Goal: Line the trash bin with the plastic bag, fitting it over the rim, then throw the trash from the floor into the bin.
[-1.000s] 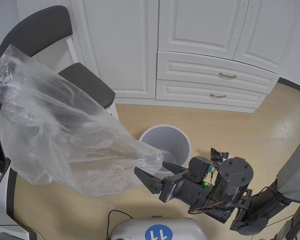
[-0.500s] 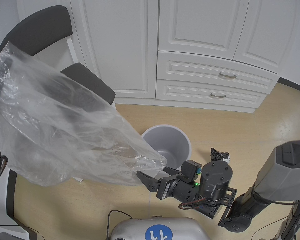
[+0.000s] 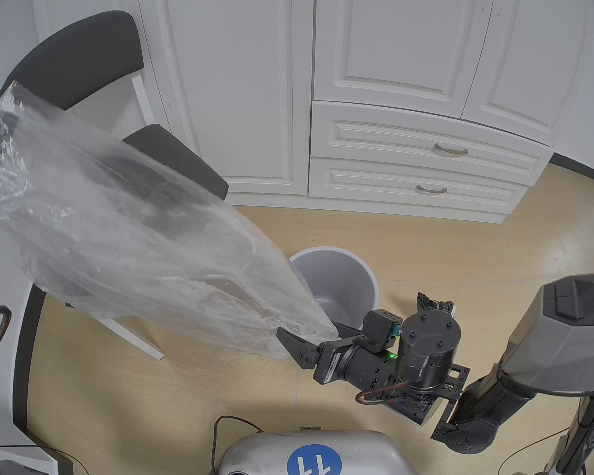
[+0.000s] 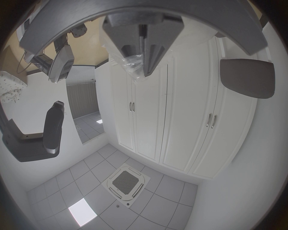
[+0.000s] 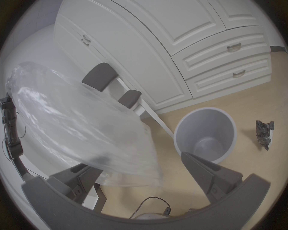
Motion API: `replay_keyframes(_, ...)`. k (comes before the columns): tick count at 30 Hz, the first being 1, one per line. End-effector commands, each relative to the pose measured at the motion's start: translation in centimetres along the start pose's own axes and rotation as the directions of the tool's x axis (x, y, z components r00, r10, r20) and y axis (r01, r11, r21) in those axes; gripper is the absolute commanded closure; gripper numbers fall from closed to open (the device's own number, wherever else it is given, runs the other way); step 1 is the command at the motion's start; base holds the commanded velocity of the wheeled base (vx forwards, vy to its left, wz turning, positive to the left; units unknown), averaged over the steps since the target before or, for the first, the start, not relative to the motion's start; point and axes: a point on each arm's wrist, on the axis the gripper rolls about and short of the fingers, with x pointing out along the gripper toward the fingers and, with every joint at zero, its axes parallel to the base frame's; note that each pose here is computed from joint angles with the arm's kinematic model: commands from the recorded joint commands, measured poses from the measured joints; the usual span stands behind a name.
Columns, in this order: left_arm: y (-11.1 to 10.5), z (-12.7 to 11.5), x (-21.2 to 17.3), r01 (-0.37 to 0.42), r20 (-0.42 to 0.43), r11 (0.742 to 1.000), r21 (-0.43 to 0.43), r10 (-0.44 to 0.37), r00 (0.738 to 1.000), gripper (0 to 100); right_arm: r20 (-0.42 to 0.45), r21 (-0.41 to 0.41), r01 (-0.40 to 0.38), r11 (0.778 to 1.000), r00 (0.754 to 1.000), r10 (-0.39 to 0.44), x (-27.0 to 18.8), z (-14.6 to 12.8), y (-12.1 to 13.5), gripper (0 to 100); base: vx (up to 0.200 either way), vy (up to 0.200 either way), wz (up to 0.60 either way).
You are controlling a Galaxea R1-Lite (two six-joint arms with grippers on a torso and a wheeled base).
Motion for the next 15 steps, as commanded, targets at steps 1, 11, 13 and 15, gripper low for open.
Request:
replay_keyframes(1,0.0,-0.1,0.0,0.002,-0.003,1.000,0.000,-0.002,1.000,100,0.066,-0.002,-0.030,1.000,0.997,0.030,-1.3,2.4,1.0,0,0.000,0.000,0.00)
replay_keyframes(11,0.0,-0.1,-0.1,0.002,-0.005,1.000,0.007,-0.002,1.000,100,0.126,-0.044,-0.009,0.999,0.992,0.014,-2.1,4.4,0.5,0,0.000,0.000,0.00)
replay_keyframes(13,0.0,-0.1,-0.1,0.002,-0.005,1.000,0.007,-0.002,1.000,100,0.129,-0.046,-0.010,0.999,0.992,0.015,-2.0,4.4,0.5,0,0.000,0.000,0.00)
replay_keyframes(15,0.0,-0.1,-0.1,0.002,-0.005,1.000,0.007,-0.002,1.000,100,0.132,-0.047,0.001,0.999,0.991,0.005,-1.6,4.2,0.4,0,0.000,0.000,0.00)
